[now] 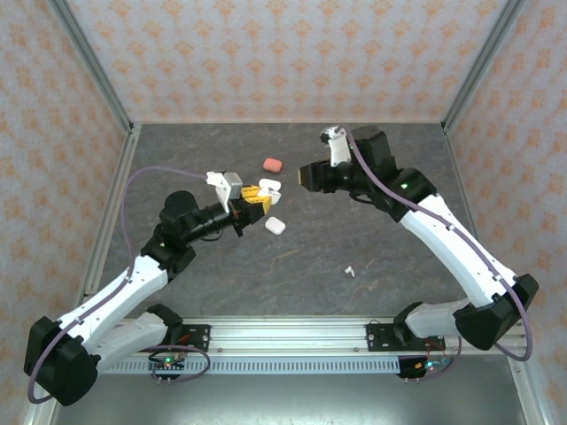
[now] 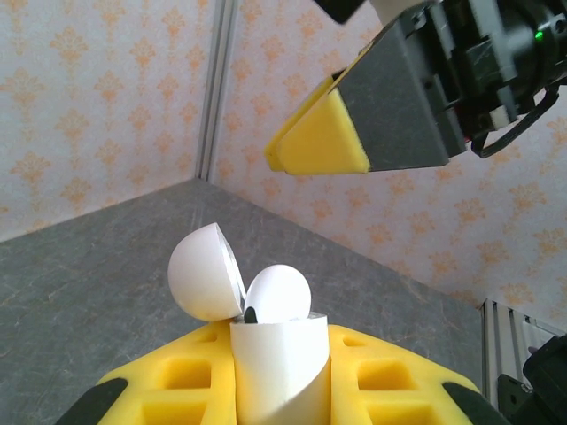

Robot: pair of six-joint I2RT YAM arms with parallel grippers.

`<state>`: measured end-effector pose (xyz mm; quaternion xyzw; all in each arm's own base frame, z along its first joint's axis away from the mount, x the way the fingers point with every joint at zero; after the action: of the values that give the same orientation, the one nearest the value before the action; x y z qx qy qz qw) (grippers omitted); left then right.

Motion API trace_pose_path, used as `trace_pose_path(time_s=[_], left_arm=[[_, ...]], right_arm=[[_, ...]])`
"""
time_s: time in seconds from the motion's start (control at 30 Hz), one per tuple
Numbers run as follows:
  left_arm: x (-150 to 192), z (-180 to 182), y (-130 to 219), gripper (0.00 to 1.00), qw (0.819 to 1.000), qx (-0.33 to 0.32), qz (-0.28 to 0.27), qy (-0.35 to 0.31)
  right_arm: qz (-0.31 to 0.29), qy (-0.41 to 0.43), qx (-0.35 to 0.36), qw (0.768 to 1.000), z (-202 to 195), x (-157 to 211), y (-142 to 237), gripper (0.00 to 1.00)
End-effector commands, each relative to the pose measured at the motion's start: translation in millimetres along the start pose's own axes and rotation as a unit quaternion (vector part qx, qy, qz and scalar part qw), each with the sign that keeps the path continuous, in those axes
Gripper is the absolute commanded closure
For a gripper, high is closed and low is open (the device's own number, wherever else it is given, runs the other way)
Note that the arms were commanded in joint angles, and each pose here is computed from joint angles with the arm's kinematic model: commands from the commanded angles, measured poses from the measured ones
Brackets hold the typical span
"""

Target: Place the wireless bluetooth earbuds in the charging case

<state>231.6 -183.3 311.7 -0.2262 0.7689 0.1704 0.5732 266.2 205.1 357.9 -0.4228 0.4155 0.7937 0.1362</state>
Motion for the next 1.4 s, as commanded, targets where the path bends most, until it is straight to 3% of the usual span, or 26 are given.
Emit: trace_pose_path(time_s=[0.0, 0.23, 0.37, 0.53, 0.93, 1.37], left_arm=[[-13, -5, 4, 1.00, 0.999, -0.002, -0.033, -0.029], [-11, -5, 5, 1.00, 0.999, -0.004, -0.036, -0.031], [-10, -5, 5, 1.00, 0.999, -0.004, -0.033, -0.030], [-10, -5, 5, 1.00, 0.999, -0.004, -0.033, -0.030], [-9, -5, 6, 1.00, 0.999, -0.005, -0.034, -0.028], [-7, -4, 5, 1.00, 0.999, -0.005, -0.034, -0.026]], right_arm=[[0.090, -0.064, 0.094, 0.989, -32, 47, 1, 0.49], [0.198, -0.144, 0.214, 0.946, -79, 150, -28, 0.49], [0.247, -0.167, 0.246, 0.922, -96, 199, -46, 0.49], [0.291, -0.177, 0.241, 0.909, -104, 238, -65, 0.51], [0.350, -0.191, 0.228, 0.888, -106, 270, -77, 0.53], [0.393, -0.219, 0.233, 0.862, -95, 287, -59, 0.55]])
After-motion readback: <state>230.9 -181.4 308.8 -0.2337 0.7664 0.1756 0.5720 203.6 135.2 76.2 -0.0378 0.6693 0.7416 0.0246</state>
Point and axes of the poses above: each hand's point on the last joint's axis, 136 mm out from that joint toward the fingers, its own y axis back along the fingers, its own z axis along the line the jaws close on, x = y × z, the point moved 6 cm from there along y, back along the fingers, and after that the axes turned 4 degrees about y, right-handed, at the moved point
